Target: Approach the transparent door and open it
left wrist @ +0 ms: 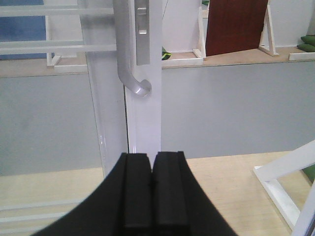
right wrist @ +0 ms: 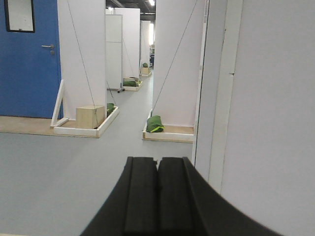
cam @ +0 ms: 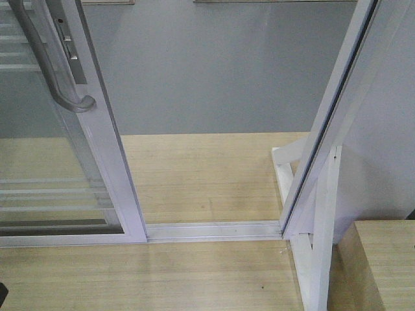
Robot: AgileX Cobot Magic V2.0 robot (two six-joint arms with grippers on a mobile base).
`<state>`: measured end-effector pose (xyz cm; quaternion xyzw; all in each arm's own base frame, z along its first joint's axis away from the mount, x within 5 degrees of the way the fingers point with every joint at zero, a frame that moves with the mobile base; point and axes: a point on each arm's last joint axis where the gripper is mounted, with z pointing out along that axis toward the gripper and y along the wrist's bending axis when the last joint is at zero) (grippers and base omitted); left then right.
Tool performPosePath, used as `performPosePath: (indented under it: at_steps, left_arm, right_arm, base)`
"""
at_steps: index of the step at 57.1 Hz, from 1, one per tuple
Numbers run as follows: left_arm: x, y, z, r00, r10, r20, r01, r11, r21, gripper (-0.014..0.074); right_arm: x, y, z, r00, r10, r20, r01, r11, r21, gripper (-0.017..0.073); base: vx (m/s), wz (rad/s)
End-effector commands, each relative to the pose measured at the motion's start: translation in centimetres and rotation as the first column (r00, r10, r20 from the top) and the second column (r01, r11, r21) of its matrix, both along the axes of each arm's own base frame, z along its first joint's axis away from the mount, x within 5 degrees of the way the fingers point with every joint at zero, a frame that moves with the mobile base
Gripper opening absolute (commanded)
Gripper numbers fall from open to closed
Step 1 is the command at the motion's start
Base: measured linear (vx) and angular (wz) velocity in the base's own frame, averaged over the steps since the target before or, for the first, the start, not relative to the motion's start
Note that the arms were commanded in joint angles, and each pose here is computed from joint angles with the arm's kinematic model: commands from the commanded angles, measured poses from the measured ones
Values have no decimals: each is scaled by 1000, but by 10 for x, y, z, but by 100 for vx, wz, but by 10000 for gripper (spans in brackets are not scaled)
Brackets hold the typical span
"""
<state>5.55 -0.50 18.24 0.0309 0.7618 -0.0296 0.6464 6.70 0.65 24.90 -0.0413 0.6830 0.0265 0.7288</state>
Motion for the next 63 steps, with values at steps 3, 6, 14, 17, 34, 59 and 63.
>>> performPosePath:
  at_steps: [3,6,14,17,34,59,63]
  left_arm:
    - [0,0,4,997,4,80,-2,1000,-21,0]
    - [0,0,4,997,4,80,-2,1000,-21,0]
    - [0,0,4,997,4,80,-2,1000,-21,1]
    - [0,0,4,997,4,80,-2,1000,-21,1]
    - [0,0,4,997,4,79,-2,1000,-21,1]
    - [0,0,4,997,4,79,-2,1000,-21,3]
    - [0,0,4,997,4,79,-2,1000,-21,3]
  right_arm:
    - [1,1,2,999,5,36,-5,1000,-11,-4]
    - [1,0,-5,1000,-6,24,6,1000,-10,-4]
    - [-7,-2,-24,998,-17,53,18,999,-33,-4]
    - [-10,-2,-34,998,-17,66,19,999,-34,-4]
    - [-11,-2,-50,999,-12,-29,11,999,-34,-4]
    - [-11,-2,-50,999,-12,-31,11,1000,-28,-4]
    - [-11,-2,-50,999,-12,-31,11,1000,-28,-4]
  base:
    - [0,0]
    - [0,0]
    - [0,0]
    - [0,0]
    - [0,0]
    - [0,0]
    - [0,0]
